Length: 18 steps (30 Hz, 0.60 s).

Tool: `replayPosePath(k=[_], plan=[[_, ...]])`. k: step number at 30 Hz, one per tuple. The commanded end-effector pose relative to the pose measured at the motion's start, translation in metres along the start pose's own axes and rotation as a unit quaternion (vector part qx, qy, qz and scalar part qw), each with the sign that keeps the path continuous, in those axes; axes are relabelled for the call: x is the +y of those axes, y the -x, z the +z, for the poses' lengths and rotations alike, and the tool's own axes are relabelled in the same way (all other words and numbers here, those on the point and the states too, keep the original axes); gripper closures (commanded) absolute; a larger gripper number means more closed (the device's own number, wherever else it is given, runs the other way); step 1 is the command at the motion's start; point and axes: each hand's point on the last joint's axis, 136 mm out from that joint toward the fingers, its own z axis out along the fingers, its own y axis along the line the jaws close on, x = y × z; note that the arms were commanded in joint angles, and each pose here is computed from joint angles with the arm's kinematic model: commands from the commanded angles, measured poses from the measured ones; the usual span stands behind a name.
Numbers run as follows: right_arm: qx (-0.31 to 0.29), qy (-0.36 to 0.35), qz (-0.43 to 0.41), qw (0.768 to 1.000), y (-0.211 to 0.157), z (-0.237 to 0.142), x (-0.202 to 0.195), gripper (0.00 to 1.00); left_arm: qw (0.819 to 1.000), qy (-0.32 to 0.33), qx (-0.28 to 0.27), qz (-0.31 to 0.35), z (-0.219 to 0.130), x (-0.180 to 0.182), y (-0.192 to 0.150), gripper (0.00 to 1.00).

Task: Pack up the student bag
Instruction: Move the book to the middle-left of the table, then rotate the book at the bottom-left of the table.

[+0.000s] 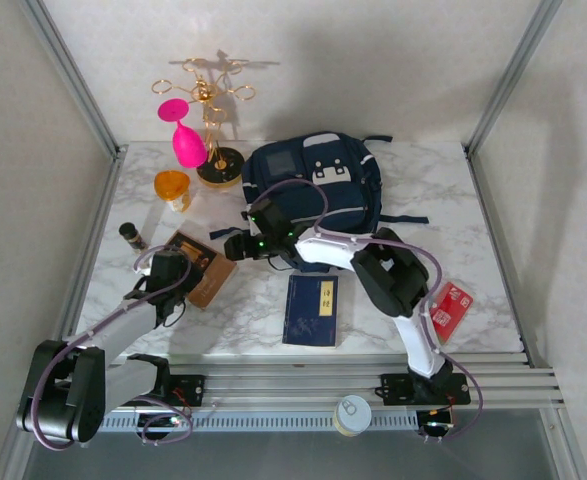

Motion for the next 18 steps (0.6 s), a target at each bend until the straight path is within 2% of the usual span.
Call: replayPosePath(k=[1,10,18], plan=[[0.02,0.006,-0.018,1.0,0.0,0.018,0.012,0.26,1.0,0.012,0.012,-0.02,-0.001,0.01,-0.01,0.23],[0.056,0.023,-0.034,0.998,-0.02,0.045,0.033,0.25,0.999,-0.017,0.03,-0.017,-0.005,0.004,-0.018,0.23],[0.082,0.056,-0.048,0.994,-0.076,0.0,0.073,0.24,0.996,-0.057,0.065,-0.012,-0.017,-0.003,-0.033,0.25]])
